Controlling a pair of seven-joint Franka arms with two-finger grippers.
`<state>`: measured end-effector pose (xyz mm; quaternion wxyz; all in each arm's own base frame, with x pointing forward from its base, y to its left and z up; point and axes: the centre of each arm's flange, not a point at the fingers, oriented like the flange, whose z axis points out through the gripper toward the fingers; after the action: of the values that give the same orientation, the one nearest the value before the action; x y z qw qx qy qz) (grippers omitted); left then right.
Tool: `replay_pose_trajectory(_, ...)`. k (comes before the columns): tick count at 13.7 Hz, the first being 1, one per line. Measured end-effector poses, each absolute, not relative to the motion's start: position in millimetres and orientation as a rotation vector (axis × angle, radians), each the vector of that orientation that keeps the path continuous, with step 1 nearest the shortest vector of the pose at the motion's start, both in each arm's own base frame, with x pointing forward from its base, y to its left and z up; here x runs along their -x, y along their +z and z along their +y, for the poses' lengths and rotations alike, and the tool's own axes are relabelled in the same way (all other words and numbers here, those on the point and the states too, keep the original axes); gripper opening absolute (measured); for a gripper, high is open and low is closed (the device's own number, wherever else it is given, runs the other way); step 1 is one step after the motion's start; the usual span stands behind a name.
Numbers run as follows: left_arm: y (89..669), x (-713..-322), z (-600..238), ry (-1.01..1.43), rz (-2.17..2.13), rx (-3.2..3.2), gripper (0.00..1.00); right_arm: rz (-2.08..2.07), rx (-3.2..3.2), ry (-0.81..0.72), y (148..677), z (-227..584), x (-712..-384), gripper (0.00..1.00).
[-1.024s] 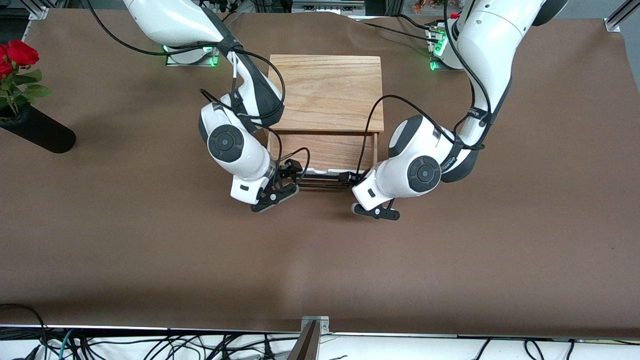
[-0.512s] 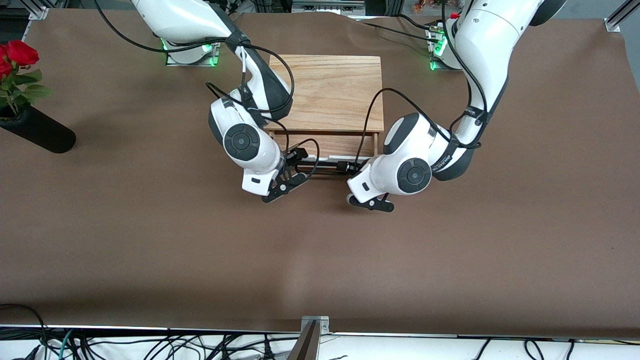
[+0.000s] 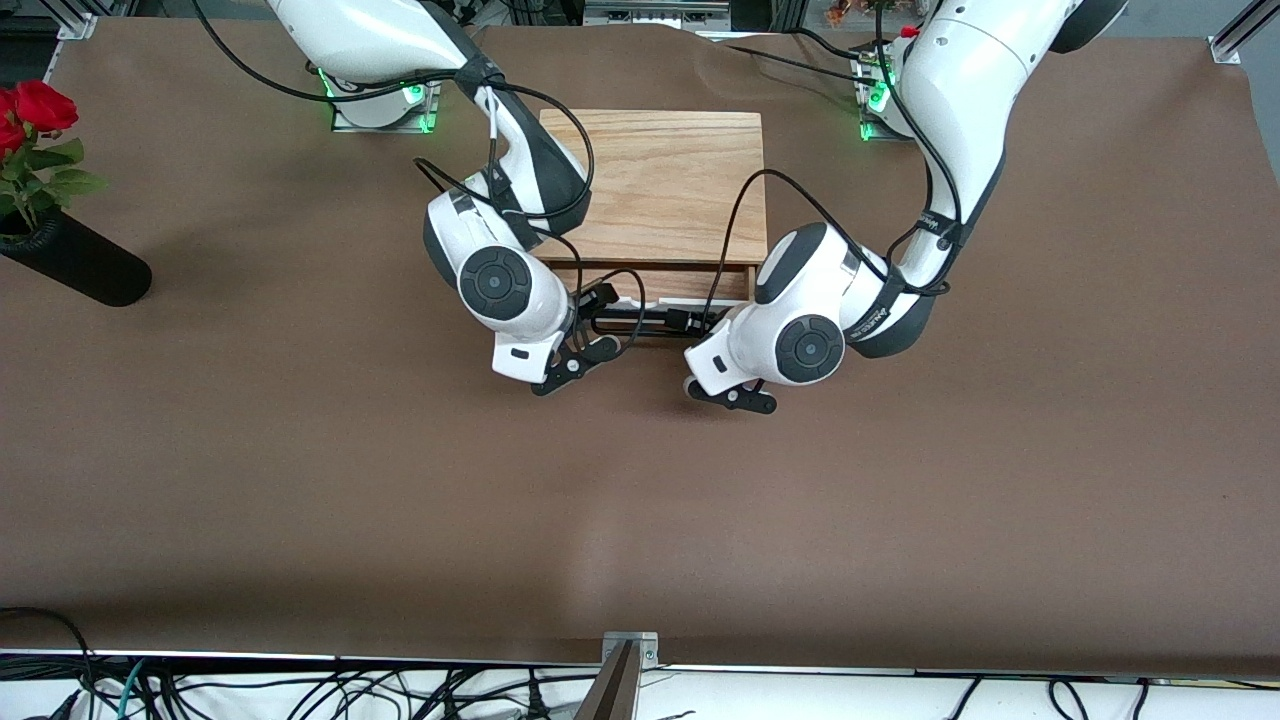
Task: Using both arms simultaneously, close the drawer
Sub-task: 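Push the drawer front into the box with both grippers together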
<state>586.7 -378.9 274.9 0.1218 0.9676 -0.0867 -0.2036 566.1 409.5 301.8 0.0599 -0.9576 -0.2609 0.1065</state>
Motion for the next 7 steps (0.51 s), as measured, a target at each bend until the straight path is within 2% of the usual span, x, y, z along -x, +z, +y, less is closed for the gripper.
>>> replay_pose_trajectory(7,269.3,-572.2,-381.8,-0.726,-0.257,-2.787,1.00,-0.801,2.878,0.438,303.5,413.5,-554.2,1.00)
